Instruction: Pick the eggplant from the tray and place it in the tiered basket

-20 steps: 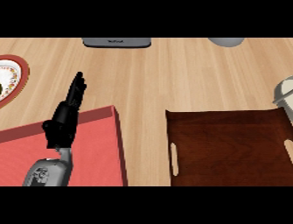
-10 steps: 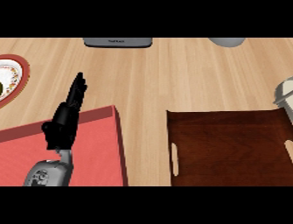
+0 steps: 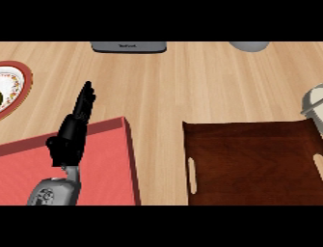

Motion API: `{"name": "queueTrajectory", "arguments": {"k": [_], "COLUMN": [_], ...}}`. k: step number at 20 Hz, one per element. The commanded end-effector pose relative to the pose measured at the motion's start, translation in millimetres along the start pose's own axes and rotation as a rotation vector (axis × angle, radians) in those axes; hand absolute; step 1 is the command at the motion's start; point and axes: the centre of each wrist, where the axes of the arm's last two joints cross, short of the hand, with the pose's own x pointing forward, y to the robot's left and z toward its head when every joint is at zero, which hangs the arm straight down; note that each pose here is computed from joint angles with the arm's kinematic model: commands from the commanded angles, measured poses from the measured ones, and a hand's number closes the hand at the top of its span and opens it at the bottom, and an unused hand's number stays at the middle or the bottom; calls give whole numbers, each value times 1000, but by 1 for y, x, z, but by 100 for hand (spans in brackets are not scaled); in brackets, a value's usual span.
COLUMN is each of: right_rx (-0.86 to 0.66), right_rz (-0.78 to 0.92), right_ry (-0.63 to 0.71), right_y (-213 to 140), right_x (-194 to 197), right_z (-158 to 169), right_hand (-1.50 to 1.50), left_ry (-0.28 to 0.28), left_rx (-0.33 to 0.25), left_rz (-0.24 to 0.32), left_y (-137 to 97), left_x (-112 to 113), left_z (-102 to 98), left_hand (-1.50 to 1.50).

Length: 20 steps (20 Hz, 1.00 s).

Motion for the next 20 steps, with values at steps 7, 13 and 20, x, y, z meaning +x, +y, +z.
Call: {"name": "queueTrajectory", "arguments": {"k": [7, 13, 20], "right_rx": [-243, -251, -222], "right_rz": [-308, -467, -484], "right_ry": [177, 210, 191], "right_y": [-86, -97, -109], "right_x": [-49, -118, -152], "right_z": [45, 99, 148], "right_hand": [-150, -150, -150], "left_ry": [7, -4, -1], "left_rx": [12, 10, 30], "left_rz": [6, 4, 9], "left_y": [11, 9, 0], "left_x": [-8, 5, 2], "left_z": [5, 5, 9], "left_hand": [0, 0, 0]}}
